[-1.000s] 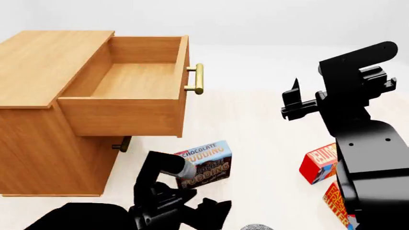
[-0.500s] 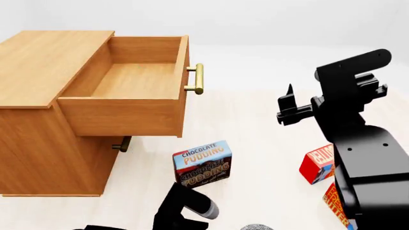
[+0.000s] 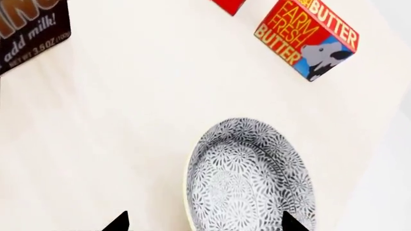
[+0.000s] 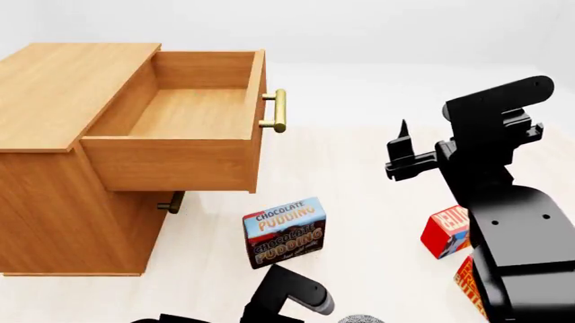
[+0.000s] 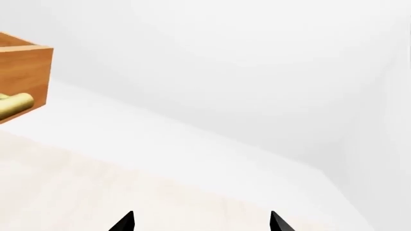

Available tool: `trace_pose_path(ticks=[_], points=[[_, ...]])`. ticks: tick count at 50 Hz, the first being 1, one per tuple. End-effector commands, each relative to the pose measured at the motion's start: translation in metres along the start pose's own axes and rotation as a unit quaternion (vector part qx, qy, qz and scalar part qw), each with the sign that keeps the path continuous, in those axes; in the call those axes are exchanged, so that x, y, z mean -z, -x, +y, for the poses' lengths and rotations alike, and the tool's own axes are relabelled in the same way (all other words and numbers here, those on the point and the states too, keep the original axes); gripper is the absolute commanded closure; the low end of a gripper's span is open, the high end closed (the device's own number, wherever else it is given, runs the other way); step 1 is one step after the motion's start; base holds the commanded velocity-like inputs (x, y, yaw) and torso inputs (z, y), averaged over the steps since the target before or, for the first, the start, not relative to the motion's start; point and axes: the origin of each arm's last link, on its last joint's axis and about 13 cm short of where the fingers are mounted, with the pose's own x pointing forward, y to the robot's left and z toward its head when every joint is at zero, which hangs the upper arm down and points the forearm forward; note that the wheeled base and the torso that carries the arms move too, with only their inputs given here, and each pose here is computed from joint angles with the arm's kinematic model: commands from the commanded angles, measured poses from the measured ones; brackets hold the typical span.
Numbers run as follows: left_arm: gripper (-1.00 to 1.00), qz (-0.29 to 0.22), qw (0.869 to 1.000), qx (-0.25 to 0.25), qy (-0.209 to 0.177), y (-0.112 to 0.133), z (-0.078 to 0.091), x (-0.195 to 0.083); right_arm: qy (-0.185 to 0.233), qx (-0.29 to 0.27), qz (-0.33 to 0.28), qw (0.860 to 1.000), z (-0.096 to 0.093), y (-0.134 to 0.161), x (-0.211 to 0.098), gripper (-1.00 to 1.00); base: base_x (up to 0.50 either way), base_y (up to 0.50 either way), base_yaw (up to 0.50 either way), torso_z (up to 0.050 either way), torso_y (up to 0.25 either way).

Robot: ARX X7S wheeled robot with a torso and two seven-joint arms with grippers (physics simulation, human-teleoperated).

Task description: Put the bowl in the top drawer of the cabinet.

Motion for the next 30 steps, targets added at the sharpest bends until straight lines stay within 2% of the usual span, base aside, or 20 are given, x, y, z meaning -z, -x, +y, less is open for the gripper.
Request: trace_pose_path(ticks=[1,14,30], points=[[-1.00,0.017,1.000,-0.013,-0.007,-0.013,-0.003,0.005,-0.008,0.001,-0.010,1.000,-0.001,0.004,-0.001,-1.00,0.00,0.00,0.00,0.000,0.000],[-1.00,0.008,1.000,-0.021,-0.001,-0.027,-0.004,-0.004,-0.011,0.001,-0.011,1.000,-0.003,0.008,0.000,-1.00,0.00,0.00,0.00,0.000,0.000],[-1.00,0.034,0.999,-0.025,-0.019,-0.047,-0.003,0.012,-0.015,0.002,-0.011,1.000,-0.004,0.009,0.001,-1.00,0.00,0.00,0.00,0.000,0.000]])
